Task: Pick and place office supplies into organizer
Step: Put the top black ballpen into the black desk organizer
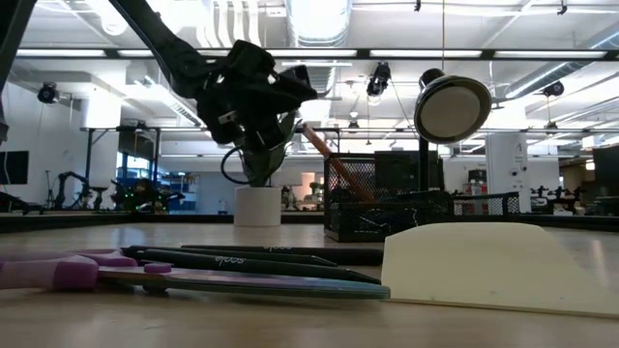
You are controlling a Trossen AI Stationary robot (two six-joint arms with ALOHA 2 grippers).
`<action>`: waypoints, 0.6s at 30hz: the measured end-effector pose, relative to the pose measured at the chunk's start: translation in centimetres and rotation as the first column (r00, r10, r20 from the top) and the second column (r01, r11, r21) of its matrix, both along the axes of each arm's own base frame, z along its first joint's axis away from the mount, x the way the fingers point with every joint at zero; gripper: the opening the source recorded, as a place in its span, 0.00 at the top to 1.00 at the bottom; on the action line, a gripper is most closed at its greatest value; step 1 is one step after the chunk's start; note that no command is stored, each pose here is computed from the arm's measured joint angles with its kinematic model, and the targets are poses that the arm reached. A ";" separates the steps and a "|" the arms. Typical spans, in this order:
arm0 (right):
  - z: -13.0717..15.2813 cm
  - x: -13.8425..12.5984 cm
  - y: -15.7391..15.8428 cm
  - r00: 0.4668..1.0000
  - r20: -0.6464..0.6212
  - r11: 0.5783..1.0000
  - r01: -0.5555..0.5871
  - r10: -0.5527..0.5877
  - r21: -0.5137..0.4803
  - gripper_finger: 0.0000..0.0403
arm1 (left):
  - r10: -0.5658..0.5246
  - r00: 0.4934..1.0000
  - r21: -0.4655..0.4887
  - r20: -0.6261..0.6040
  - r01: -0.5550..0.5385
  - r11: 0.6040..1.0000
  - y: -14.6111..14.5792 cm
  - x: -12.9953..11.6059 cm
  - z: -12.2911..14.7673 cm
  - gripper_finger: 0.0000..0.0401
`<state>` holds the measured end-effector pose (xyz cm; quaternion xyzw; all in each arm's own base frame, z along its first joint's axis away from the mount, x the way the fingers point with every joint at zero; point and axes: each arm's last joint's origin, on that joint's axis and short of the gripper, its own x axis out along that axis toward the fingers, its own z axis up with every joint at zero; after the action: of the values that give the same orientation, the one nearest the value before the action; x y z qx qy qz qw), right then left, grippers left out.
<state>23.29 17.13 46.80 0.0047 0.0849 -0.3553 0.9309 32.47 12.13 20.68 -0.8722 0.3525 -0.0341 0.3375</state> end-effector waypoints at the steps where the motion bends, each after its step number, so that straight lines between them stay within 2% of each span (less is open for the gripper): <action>1: 0.0 0.0 0.0 1.000 0.000 1.000 0.000 0.000 0.000 0.98 | -0.038 0.999 0.016 0.030 0.037 0.999 -0.1 0.0 0.0 0.65; 3: 0.0 0.0 0.0 1.000 0.000 1.000 0.000 0.000 0.000 0.98 | -0.121 0.988 0.054 0.098 0.116 0.992 -0.4 -0.1 0.3 0.63; 5: 0.0 0.0 0.0 1.000 0.000 1.000 0.000 0.000 0.000 0.98 | -0.206 0.952 0.170 0.228 0.169 0.971 -0.7 -0.1 1.0 0.62; 7: 0.0 0.0 0.0 1.000 0.000 1.000 0.000 0.000 0.000 0.98 | -0.273 0.884 0.326 0.380 0.148 0.934 -0.9 -0.2 2.3 0.61; 9: 0.0 0.0 0.0 1.000 0.000 1.000 0.000 0.000 0.000 0.98 | -0.309 0.812 0.459 0.495 0.058 0.887 -1.3 -0.5 4.1 0.61; 10: 0.0 0.0 0.0 1.000 0.000 1.000 0.000 0.000 0.000 0.98 | -0.331 0.765 0.530 0.552 -0.015 0.848 -1.6 -0.7 5.2 0.61; 12: 0.0 0.0 0.0 1.000 0.000 1.000 0.000 0.000 0.000 0.98 | -0.399 0.655 0.647 0.642 -0.184 0.740 -2.5 -1.2 7.4 0.61; 14: 0.0 0.0 0.0 1.000 0.000 1.000 0.000 0.000 0.000 0.98 | -0.491 0.544 0.711 0.681 -0.331 0.620 -3.4 -2.2 9.4 0.61; 15: 0.0 0.0 0.0 1.000 0.000 1.000 0.000 0.000 0.000 0.98 | -0.525 0.501 0.720 0.688 -0.383 0.579 -3.7 -2.7 10.3 0.61; 16: 0.0 0.0 0.0 1.000 0.000 1.000 0.000 0.000 0.000 0.98 | -0.546 0.471 0.720 0.693 -0.418 0.554 -3.9 -3.2 11.0 0.61; 18: 0.0 0.0 0.0 1.000 0.000 1.000 0.000 0.000 0.000 0.98 | -0.544 0.456 0.710 0.704 -0.476 0.520 -4.0 -4.2 12.3 0.61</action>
<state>23.28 17.14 46.80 0.0047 0.0849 -0.3551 0.9309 28.25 8.12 33.00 -0.4179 0.1086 -0.3142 0.8455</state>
